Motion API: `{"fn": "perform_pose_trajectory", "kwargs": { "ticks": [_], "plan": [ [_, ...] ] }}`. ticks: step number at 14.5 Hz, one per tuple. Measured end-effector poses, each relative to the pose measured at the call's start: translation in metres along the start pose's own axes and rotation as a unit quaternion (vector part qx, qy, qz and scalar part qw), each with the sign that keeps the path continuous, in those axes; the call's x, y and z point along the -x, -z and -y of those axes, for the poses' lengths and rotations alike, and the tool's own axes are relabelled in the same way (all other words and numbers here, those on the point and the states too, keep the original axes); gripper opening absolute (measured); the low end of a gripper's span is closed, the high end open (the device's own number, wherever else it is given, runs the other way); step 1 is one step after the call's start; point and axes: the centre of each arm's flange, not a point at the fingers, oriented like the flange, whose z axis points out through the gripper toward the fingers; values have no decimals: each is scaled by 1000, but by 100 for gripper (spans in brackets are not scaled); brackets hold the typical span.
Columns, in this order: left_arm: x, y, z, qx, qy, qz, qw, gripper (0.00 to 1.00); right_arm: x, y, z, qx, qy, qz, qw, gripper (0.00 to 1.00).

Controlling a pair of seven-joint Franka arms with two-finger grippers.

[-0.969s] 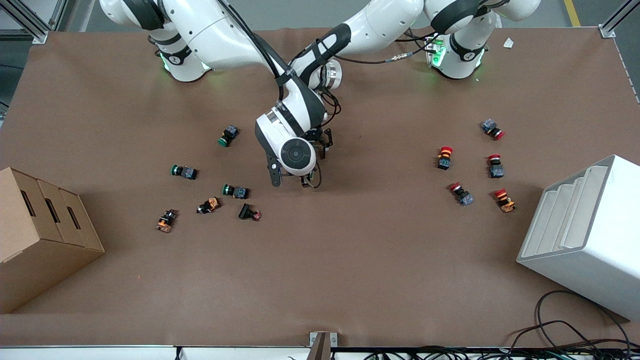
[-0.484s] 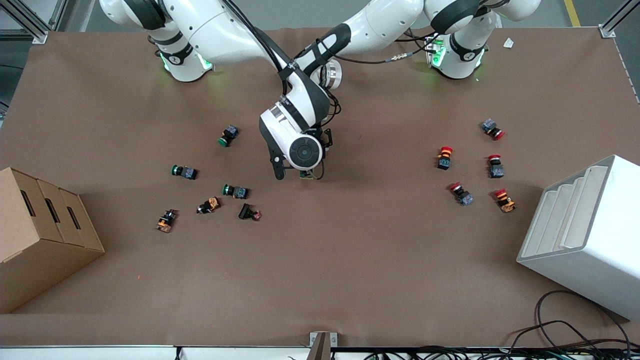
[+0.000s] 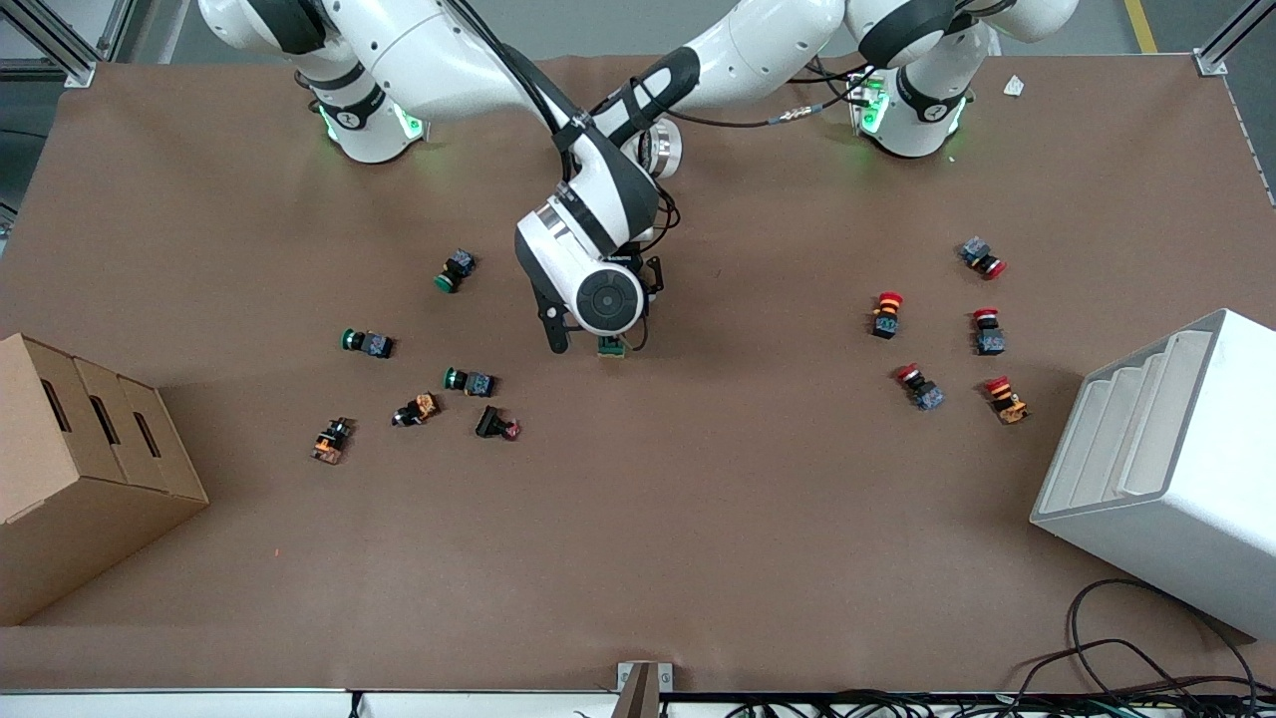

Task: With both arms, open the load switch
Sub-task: 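Push the white lever over with the right gripper to close it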

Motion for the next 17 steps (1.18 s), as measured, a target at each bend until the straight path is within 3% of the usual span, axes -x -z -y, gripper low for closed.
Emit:
{"fn": "perform_pose_trajectory", "kwargs": {
  "ticks": [7, 17],
  "plan": [
    [0, 0, 0, 0, -2, 0, 1000, 100, 9, -22, -9, 23, 11, -10, 1000, 100],
    [2, 0, 0, 1, -7, -8, 1000, 100, 11, -24, -11, 25, 20, -12, 999, 100]
  ]
}}
